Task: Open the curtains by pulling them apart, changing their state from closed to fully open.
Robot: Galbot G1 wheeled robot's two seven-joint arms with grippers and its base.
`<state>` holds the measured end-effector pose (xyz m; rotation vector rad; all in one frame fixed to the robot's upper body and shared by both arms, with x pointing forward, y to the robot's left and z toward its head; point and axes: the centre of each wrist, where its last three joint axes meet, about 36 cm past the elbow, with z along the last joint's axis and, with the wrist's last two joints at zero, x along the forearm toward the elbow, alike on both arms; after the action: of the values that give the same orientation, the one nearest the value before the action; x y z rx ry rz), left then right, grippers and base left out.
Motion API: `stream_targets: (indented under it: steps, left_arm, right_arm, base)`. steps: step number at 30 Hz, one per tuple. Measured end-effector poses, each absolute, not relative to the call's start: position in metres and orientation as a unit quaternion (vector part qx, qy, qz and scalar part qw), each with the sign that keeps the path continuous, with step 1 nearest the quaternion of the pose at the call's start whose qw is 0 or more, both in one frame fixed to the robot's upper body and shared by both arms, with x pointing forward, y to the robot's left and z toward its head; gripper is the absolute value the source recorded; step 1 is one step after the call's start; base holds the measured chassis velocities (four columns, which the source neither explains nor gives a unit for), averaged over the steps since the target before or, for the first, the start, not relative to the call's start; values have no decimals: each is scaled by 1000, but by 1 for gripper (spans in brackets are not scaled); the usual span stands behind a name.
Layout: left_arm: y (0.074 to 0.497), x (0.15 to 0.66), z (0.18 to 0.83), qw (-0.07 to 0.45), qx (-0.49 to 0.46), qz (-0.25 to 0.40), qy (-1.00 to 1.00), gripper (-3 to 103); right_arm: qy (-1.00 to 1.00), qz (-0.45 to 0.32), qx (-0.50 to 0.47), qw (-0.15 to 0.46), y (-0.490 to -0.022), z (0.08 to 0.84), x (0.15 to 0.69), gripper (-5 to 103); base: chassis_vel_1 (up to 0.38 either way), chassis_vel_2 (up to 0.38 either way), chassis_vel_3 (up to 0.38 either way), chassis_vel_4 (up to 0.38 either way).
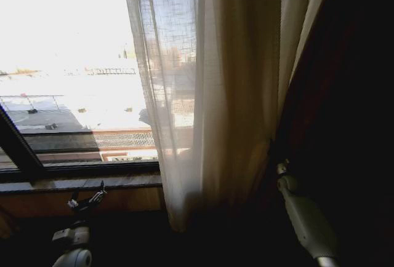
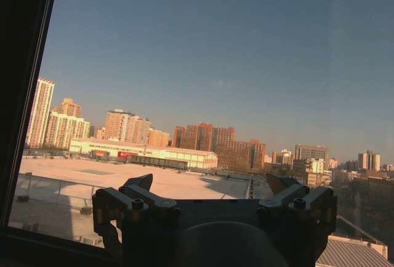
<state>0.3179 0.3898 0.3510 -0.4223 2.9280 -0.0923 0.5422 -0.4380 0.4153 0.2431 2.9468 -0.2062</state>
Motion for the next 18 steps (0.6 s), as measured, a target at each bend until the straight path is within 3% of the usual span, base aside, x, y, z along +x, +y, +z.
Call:
stream_targets:
  steps: [5,7,10,13,14,16,18]
  left_arm:
    - [390,318,351,91,-142,-31,985,100]
    - [390,318,351,91,-142,-31,985,100]
    - [390,318,351,91,-142,-31,985,100]
    - [390,318,351,91,-142,-31,985,100]
    - [390,318,351,91,-142,-31,985,100]
    - [390,318,351,91,-142,-31,985,100]
    - [390,318,351,91,-142,-31,985,100]
  right_arm:
    - [995,-34,50,75,-410,415,524,-3]
    - [997,-14,26,69,-393,419,512,2]
    - [998,0,-10,58,-366,426,488,18]
    - [998,2,-19,55,-357,428,477,24]
    - [998,3,-25,52,-352,427,469,34]
    - [998,3,-27,52,-350,427,464,34]
    - [998,9,-31,51,-346,426,451,45]
  base:
    - [0,0,0,0]
    - [0,0,0,0]
    - [0,0,0,0]
    - [0,0,0,0]
    - [0,0,0,0]
    - [0,0,0,0]
    - [0,0,0,0]
